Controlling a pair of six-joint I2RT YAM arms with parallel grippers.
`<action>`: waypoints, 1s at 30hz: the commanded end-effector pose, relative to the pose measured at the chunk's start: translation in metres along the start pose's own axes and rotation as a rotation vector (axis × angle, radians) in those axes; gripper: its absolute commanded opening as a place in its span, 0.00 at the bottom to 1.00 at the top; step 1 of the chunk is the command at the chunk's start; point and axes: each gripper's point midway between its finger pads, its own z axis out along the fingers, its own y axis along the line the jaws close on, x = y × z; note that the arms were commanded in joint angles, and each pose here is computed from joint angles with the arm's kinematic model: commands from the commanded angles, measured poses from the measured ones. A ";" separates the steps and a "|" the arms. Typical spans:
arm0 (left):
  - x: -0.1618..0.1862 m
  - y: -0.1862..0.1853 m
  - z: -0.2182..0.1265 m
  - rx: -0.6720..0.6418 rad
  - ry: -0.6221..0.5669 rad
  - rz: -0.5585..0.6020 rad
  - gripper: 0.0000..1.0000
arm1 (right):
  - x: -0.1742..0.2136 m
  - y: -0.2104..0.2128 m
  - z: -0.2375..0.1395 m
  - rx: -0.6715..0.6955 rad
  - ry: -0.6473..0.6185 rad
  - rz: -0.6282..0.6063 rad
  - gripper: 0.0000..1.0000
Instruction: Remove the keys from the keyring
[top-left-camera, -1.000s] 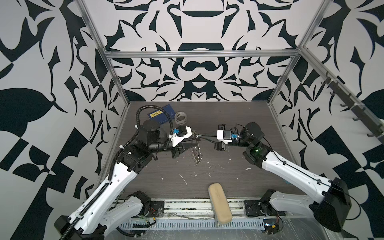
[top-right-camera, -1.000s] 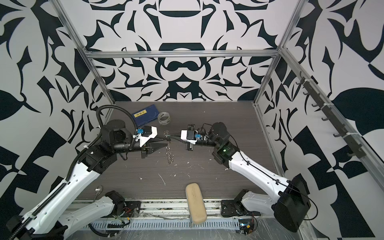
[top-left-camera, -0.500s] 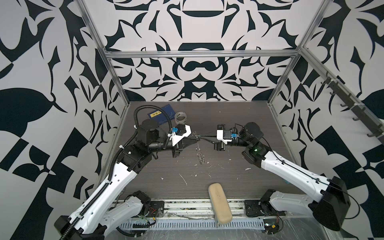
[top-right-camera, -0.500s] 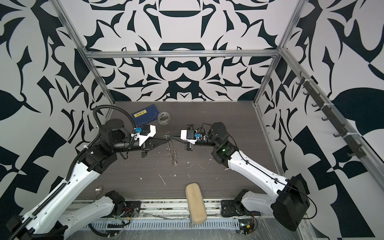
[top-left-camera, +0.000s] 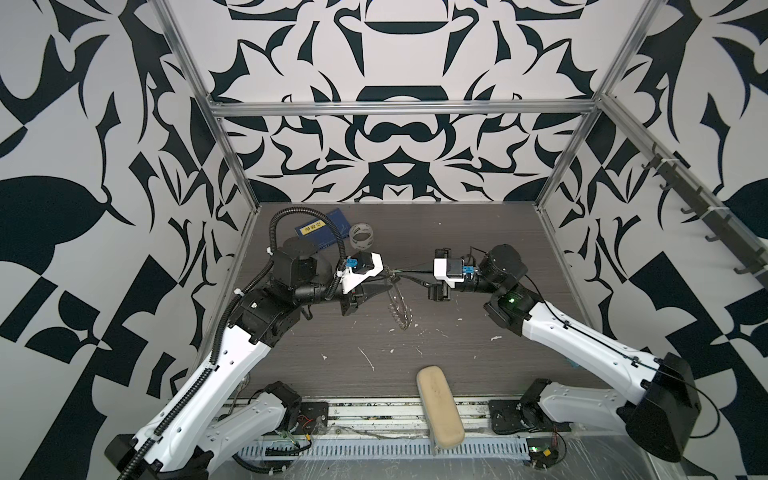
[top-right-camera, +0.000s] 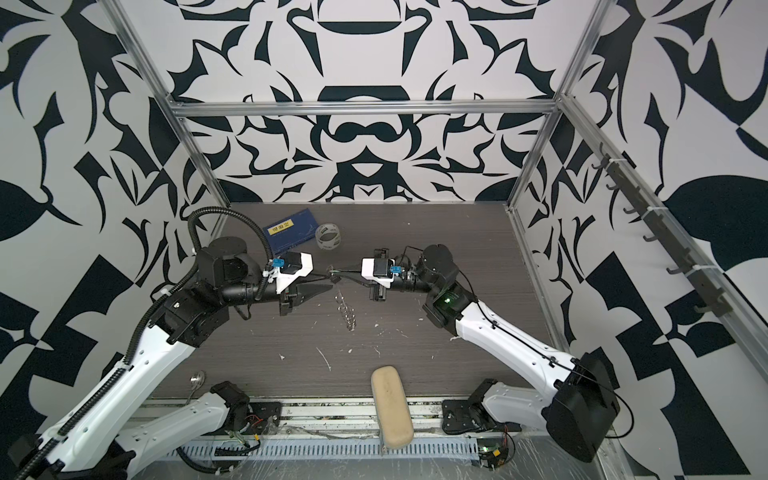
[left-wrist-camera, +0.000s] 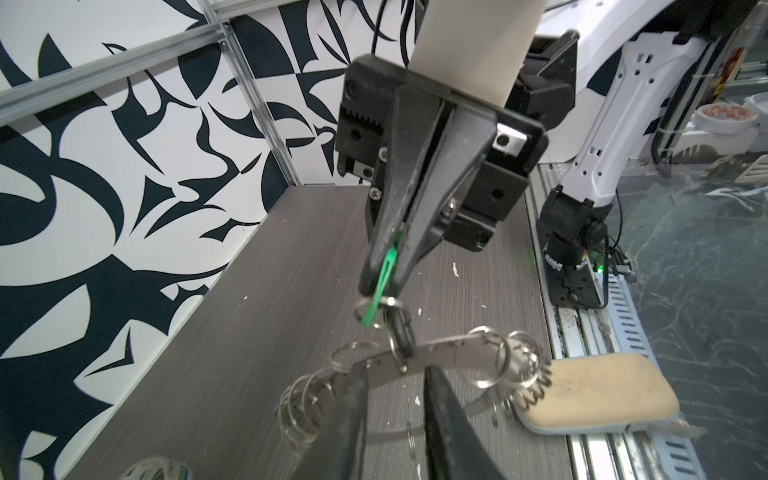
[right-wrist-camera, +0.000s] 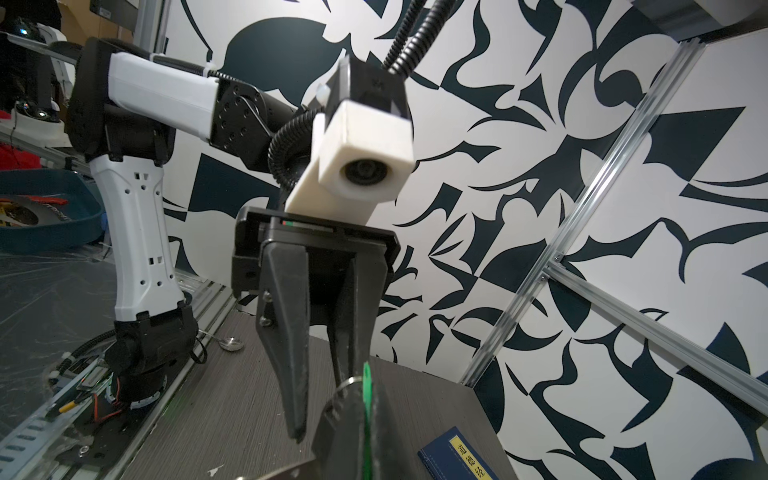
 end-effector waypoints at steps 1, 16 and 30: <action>-0.006 -0.003 -0.005 0.000 -0.015 0.007 0.31 | -0.040 -0.006 -0.002 0.019 -0.098 -0.077 0.00; -0.010 0.003 -0.003 -0.020 -0.041 -0.002 0.17 | -0.042 -0.005 -0.002 0.010 -0.099 -0.070 0.00; -0.002 0.012 -0.008 -0.088 0.029 0.024 0.00 | -0.024 -0.005 -0.006 0.050 -0.036 -0.055 0.00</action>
